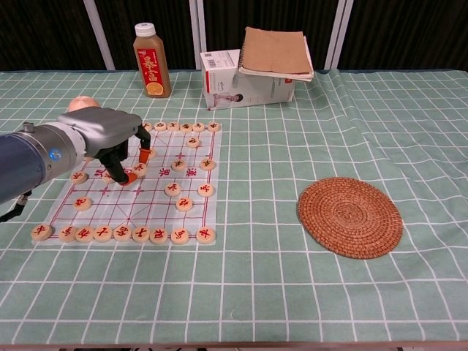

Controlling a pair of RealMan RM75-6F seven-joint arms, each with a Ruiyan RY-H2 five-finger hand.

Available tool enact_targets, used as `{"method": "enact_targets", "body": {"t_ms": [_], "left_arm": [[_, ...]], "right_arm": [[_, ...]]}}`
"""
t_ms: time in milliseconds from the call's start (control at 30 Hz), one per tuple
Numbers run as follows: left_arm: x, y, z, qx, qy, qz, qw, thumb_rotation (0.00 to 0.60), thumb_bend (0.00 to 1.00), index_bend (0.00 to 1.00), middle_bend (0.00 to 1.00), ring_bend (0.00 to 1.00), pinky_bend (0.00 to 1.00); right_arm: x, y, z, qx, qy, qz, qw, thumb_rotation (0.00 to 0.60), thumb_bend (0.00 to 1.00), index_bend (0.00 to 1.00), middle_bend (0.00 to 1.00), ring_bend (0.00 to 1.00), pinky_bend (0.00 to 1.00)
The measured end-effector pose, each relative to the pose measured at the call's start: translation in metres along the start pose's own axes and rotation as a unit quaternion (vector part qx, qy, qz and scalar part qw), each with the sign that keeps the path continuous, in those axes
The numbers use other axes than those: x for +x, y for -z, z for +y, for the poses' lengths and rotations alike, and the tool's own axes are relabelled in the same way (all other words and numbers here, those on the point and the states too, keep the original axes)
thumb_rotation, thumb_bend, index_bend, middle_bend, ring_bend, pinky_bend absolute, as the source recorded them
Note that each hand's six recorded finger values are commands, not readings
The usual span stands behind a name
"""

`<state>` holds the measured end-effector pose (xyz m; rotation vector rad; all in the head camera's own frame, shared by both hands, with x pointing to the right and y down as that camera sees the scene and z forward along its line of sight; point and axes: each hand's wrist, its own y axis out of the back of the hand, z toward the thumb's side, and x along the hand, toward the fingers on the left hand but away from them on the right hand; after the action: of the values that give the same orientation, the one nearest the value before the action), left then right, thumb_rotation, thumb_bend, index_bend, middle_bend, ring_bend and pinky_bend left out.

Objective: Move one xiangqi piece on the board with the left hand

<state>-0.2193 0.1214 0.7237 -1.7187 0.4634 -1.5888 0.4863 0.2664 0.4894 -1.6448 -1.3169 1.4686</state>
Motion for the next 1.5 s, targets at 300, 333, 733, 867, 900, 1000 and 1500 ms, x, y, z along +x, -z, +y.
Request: {"method": "enact_targets", "body": {"t_ms": [300,333,733,867,900,1000,1500], "left_arm": [[0.006,0.003,-0.001,0.007,0.005,0.010,0.9999,0.600,0.31,0.49,1.00,0.98,0.97],[0.007,0.003,-0.001,0.008,0.006,0.011,0.9999,0.600,0.31,0.49,1.00,0.98,0.97],[0.010,-0.005,-0.007,0.014,0.013,0.009,0.9998,0.600,0.31,0.49,1.00,0.98,0.97],[0.012,-0.006,-0.009,0.018,0.014,0.012,0.9996,0.600,0.31,0.49,1.00,0.98,0.97],[0.012,-0.006,-0.009,0.020,0.015,0.013,0.9996,0.600,0.31,0.49,1.00,0.98,0.97],[0.013,-0.004,-0.010,0.020,0.017,0.018,0.9995,0.600,0.31,0.49,1.00,0.98,0.97],[0.015,-0.004,-0.011,0.020,0.017,0.021,0.9994,0.600,0.31,0.46,1.00,0.98,0.97]], "right_arm": [[0.000,0.001,0.000,-0.002,-0.001,-0.001,1.0000,0.600,0.35,0.00,0.00,0.00,0.00],[0.000,0.001,0.000,-0.002,-0.001,-0.001,1.0000,0.600,0.35,0.00,0.00,0.00,0.00],[-0.001,0.001,0.000,-0.002,0.000,-0.001,1.0000,0.600,0.35,0.00,0.00,0.00,0.00],[-0.001,0.001,0.001,-0.002,0.001,-0.001,1.0000,0.600,0.35,0.00,0.00,0.00,0.00],[-0.001,0.001,0.001,-0.002,0.001,-0.001,1.0000,0.600,0.35,0.00,0.00,0.00,0.00],[-0.001,0.001,0.001,-0.002,0.001,-0.002,1.0000,0.600,0.35,0.00,0.00,0.00,0.00],[-0.001,0.000,0.001,-0.002,0.004,-0.001,1.0000,0.600,0.35,0.00,0.00,0.00,0.00]]}}
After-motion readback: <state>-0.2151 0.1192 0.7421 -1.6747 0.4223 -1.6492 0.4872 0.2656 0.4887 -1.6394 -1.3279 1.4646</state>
